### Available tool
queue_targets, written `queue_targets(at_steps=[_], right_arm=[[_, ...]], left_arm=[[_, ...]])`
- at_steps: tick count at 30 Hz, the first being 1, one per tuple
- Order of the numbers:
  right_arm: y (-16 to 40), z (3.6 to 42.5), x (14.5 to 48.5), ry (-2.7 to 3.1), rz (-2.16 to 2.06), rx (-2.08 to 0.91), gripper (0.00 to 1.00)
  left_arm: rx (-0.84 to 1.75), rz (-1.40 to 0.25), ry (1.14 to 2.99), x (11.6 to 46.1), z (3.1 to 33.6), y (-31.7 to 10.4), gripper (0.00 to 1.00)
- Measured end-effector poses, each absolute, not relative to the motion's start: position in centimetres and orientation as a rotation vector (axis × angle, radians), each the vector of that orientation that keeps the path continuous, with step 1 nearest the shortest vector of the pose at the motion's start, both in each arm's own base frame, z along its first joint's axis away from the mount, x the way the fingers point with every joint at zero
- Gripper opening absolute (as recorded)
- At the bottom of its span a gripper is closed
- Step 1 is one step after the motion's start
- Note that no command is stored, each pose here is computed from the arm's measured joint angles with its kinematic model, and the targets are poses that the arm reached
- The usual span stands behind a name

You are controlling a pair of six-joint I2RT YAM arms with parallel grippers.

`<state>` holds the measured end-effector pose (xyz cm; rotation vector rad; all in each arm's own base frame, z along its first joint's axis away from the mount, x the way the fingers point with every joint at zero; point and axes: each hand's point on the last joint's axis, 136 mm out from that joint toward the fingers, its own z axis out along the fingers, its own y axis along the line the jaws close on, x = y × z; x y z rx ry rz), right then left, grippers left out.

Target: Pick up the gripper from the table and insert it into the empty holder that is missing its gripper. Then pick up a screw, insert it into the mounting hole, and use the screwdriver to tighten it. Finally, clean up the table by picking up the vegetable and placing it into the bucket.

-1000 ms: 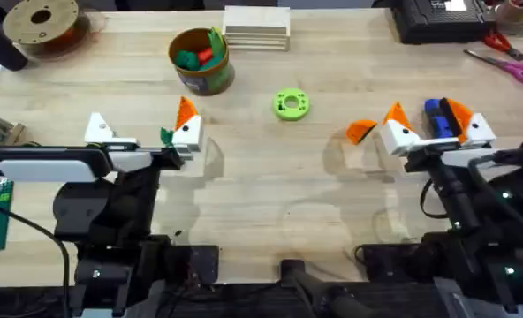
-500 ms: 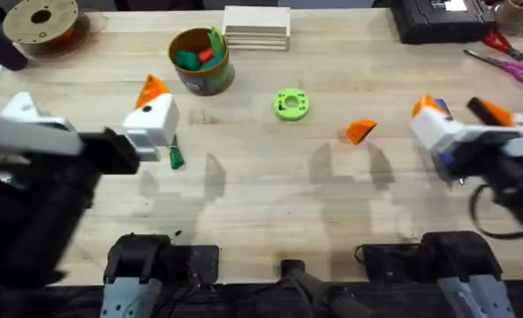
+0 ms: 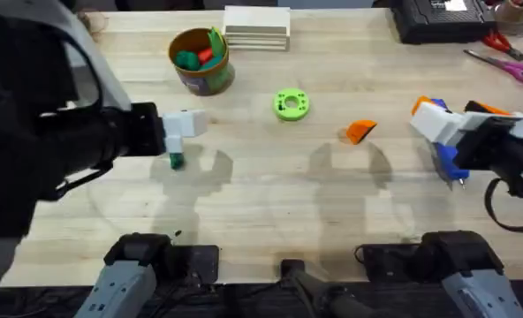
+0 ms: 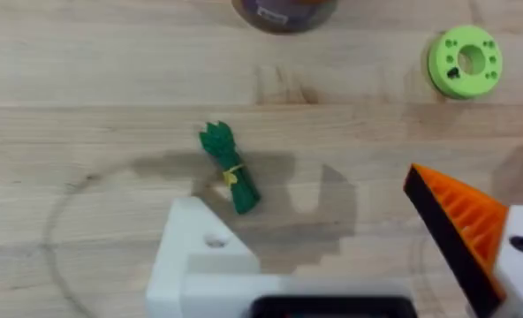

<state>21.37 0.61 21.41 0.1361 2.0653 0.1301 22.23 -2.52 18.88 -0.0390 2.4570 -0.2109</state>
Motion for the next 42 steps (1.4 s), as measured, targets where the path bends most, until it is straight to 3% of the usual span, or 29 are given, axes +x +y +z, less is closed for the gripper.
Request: queue_targets(at_steps=[4, 9, 12, 18, 24, 26, 28, 30, 36, 42], right_arm=[[0.6, 21.4, 21.4, 2.067, 0.130, 0.136, 0.861], [0.6, 20.8, 21.0, 2.095, 0.129, 0.139, 0.861], [0.6, 20.7, 20.9, 2.100, 0.129, 0.139, 0.861], [0.6, 20.6, 20.9, 2.101, 0.128, 0.139, 0.861], [0.6, 20.6, 20.9, 2.101, 0.128, 0.139, 0.861], [0.6, 20.6, 20.9, 2.102, 0.128, 0.139, 0.861], [0.6, 20.6, 20.9, 2.102, 0.128, 0.139, 0.862], [0.6, 20.6, 20.9, 2.101, 0.128, 0.139, 0.861], [0.6, 20.6, 20.9, 2.102, 0.128, 0.139, 0.861], [0.6, 20.6, 20.9, 2.102, 0.128, 0.139, 0.862]], left_arm=[[-0.016, -0.253, 2.518, 22.3, 17.7, -3.1, 0.969], [0.072, -0.310, 2.520, 22.4, 17.7, -4.2, 0.844], [0.107, -0.331, 2.515, 22.3, 17.7, -4.6, 0.979], [0.161, -0.439, 2.468, 22.6, 18.5, -6.1, 0.981], [0.238, -0.446, 2.449, 22.5, 18.7, -6.5, 0.090], [0.251, -0.436, 2.427, 23.0, 19.0, -6.5, 0.349], [0.260, -0.427, 2.397, 23.5, 19.4, -6.5, 0.694], [0.256, -0.430, 2.390, 23.6, 19.6, -6.5, 0.943], [0.227, -0.463, 2.417, 23.1, 19.3, -6.7, 0.985], [0.214, -0.487, 2.274, 25.6, 21.8, -7.1, 0.987]])
